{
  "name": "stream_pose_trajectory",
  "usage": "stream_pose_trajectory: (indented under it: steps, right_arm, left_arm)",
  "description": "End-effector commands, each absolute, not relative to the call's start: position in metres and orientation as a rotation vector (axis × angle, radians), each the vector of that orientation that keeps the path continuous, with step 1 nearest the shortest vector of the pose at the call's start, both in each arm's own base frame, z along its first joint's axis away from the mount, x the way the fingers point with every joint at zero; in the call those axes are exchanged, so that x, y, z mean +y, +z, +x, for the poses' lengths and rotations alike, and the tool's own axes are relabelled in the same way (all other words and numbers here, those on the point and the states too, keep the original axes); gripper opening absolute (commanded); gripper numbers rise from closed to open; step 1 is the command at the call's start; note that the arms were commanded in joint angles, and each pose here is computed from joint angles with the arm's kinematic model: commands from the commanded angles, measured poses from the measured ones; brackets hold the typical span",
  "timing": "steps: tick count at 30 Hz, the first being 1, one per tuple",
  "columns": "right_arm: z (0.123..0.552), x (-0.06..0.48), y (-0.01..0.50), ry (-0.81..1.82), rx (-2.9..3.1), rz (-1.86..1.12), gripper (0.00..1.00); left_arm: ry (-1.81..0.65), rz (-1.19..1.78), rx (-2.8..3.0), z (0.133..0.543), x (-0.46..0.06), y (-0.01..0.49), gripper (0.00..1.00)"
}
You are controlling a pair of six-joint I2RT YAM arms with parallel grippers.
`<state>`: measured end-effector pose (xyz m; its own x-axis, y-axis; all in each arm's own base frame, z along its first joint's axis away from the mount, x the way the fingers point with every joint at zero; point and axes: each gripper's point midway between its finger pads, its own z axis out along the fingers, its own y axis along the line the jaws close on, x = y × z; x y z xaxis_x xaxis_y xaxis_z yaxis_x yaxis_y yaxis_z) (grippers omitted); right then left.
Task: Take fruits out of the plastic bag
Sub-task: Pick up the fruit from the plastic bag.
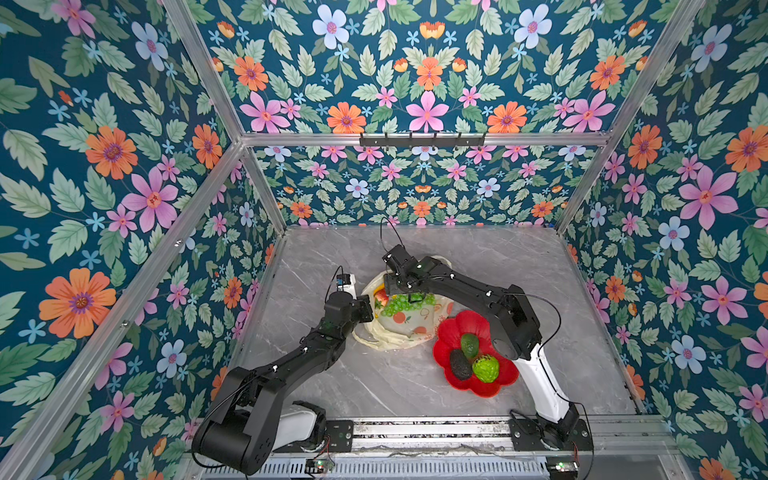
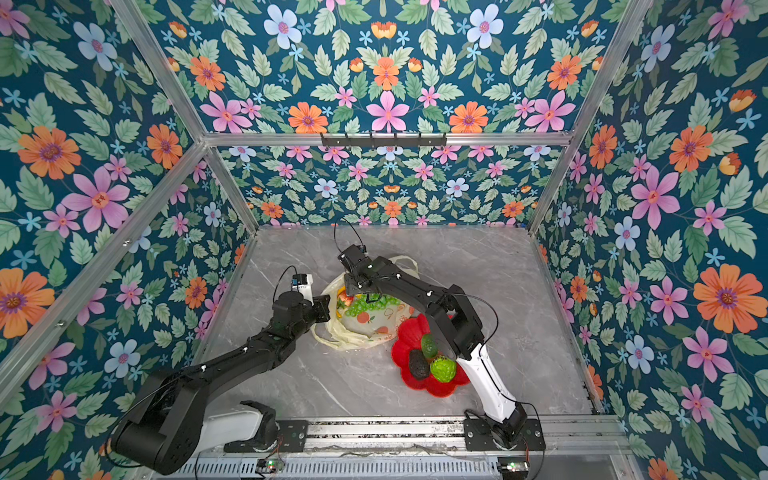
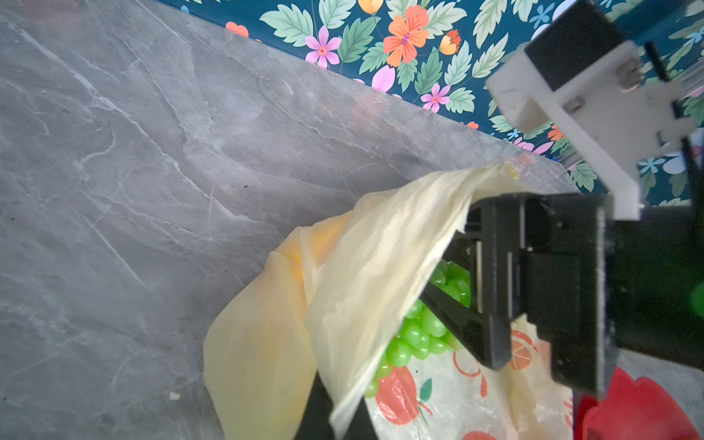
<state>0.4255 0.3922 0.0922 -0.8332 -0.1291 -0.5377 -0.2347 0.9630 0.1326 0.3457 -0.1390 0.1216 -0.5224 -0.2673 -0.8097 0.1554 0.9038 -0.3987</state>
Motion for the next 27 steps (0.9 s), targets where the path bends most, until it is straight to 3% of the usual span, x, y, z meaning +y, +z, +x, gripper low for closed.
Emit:
stream_pose_trajectory:
  steps: [1, 20, 27]
  right_arm:
    - [0.429, 0.386, 0.088, 0.176, 2.57, -0.277, 0.8]
    - [0.434, 0.397, 0.065, 0.167, 2.612, -0.311, 0.76]
    - [0.433, 0.4, 0.065, 0.18, 2.617, -0.328, 0.67]
  left_arm:
    - [-0.522, -0.065, 2.032, 0.349, -0.14, 0.127, 0.0]
    - [-0.512, -0.072, 2.035, 0.349, -0.138, 0.127, 0.0]
    - [-0.505, -0.075, 2.035, 0.349, -0.137, 0.126, 0.0]
